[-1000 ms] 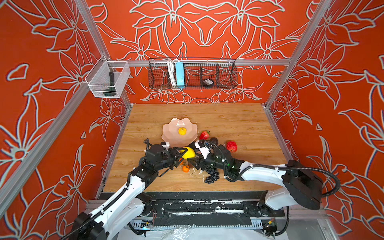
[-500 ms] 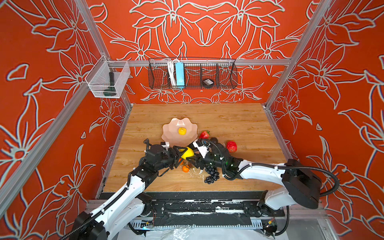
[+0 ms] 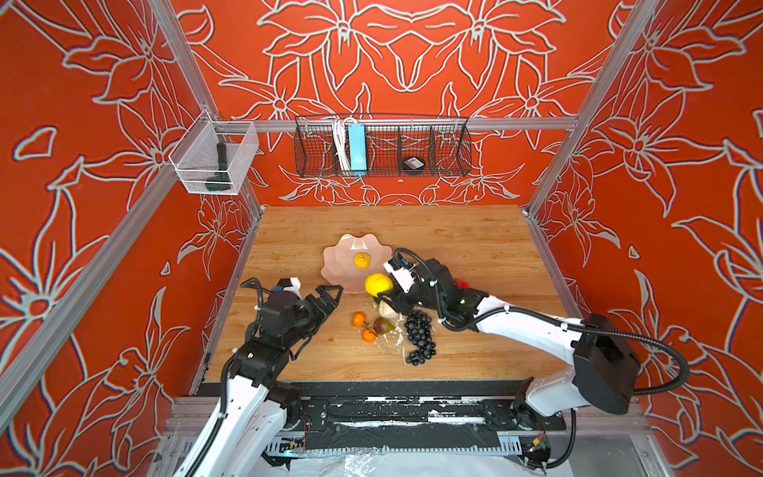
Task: Arrange fruit in a fruit bowl
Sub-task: Place the fruit in the fruit bowl.
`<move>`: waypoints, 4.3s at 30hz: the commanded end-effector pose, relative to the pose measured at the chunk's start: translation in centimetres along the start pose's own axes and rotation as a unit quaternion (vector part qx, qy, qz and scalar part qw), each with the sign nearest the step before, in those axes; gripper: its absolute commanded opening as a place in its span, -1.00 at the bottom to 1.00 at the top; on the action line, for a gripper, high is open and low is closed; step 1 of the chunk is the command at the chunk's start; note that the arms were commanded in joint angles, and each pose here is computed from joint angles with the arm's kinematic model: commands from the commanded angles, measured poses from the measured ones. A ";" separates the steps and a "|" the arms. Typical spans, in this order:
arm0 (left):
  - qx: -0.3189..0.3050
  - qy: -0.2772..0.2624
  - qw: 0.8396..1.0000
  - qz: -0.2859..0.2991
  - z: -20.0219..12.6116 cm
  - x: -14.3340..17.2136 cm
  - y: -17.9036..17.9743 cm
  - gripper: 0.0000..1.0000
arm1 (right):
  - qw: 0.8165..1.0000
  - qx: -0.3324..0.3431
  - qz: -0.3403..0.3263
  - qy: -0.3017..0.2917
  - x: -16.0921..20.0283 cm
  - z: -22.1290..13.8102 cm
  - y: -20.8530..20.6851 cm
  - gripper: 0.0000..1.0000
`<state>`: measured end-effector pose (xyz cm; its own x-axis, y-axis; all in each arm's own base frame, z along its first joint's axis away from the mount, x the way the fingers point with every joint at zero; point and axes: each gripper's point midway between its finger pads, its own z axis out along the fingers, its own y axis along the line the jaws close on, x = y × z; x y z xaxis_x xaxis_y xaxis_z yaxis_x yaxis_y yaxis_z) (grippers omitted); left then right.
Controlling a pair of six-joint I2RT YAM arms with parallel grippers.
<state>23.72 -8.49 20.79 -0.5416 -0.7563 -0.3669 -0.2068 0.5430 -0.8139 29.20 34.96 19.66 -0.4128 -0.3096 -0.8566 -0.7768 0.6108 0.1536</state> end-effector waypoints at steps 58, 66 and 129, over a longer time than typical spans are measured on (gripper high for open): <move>-0.128 -0.077 0.980 0.131 -1.8 -1.9 5.8 0.97 | 0.919 0.049 -0.219 0.323 3.8 14.3 -12.5 0.13; -0.128 -0.076 0.980 0.132 -1.6 -1.8 5.8 0.96 | 0.924 0.058 -0.215 0.310 2.8 13.9 -12.9 0.56; -0.085 0.094 0.981 0.147 3.5 2.7 4.6 0.94 | 0.928 0.310 0.142 0.147 3.5 -7.8 -18.0 0.59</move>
<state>24.01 -8.82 14.15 -0.7361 -0.4951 -0.4615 -0.1784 0.7997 -0.5733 37.56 21.99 18.49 -0.6848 -0.3601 -0.6335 -0.4618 0.8870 -0.0050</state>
